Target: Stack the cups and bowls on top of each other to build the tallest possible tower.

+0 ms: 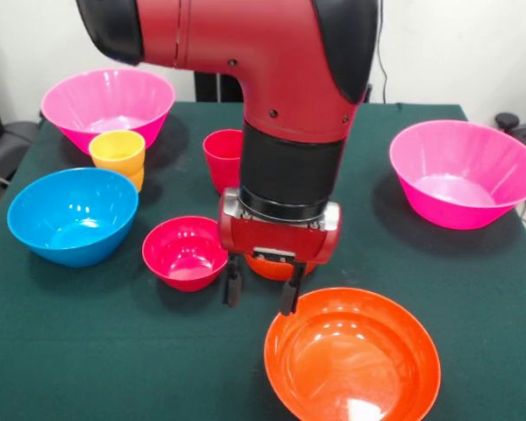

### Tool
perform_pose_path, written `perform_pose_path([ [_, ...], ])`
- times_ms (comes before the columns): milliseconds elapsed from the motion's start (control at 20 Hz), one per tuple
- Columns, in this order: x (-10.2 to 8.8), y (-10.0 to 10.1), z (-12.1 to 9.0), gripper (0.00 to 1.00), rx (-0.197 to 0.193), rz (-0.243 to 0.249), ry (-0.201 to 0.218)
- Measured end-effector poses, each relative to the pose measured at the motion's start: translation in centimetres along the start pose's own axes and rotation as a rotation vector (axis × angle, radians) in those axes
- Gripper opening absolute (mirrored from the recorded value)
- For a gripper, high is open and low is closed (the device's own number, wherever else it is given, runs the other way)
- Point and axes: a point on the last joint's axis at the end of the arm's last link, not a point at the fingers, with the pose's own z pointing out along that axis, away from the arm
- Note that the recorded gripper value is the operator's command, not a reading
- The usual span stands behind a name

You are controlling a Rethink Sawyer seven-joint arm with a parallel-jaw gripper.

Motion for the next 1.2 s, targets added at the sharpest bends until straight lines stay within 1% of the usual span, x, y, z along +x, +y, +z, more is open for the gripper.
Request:
perform_pose_path([
  [150, -0.3, -0.8, 0.0, 1.00, -0.017, 0.025, 0.001],
  [200, -0.3, -1.1, 0.4, 1.00, -0.030, 0.042, 0.008],
  [250, -0.2, -1.4, 0.6, 1.00, -0.036, 0.050, 0.011],
  [450, 0.7, -2.5, 2.5, 1.00, -0.045, 0.072, 0.030],
  [600, 1.8, -3.1, 4.3, 1.00, -0.052, 0.084, 0.056],
  [700, 2.3, -3.2, 5.1, 1.00, -0.055, 0.089, 0.069],
  [750, 2.9, -3.2, 5.9, 1.00, -0.059, 0.092, 0.083],
  [850, 3.3, -3.0, 6.4, 1.00, -0.068, 0.097, 0.094],
  [1000, 3.8, -2.6, 6.7, 1.00, -0.081, 0.102, 0.108],
  [1050, 4.2, -2.2, 6.5, 1.00, -0.091, 0.106, 0.127],
  [1200, 4.5, -2.0, 6.0, 1.00, -0.098, 0.110, 0.150],
])
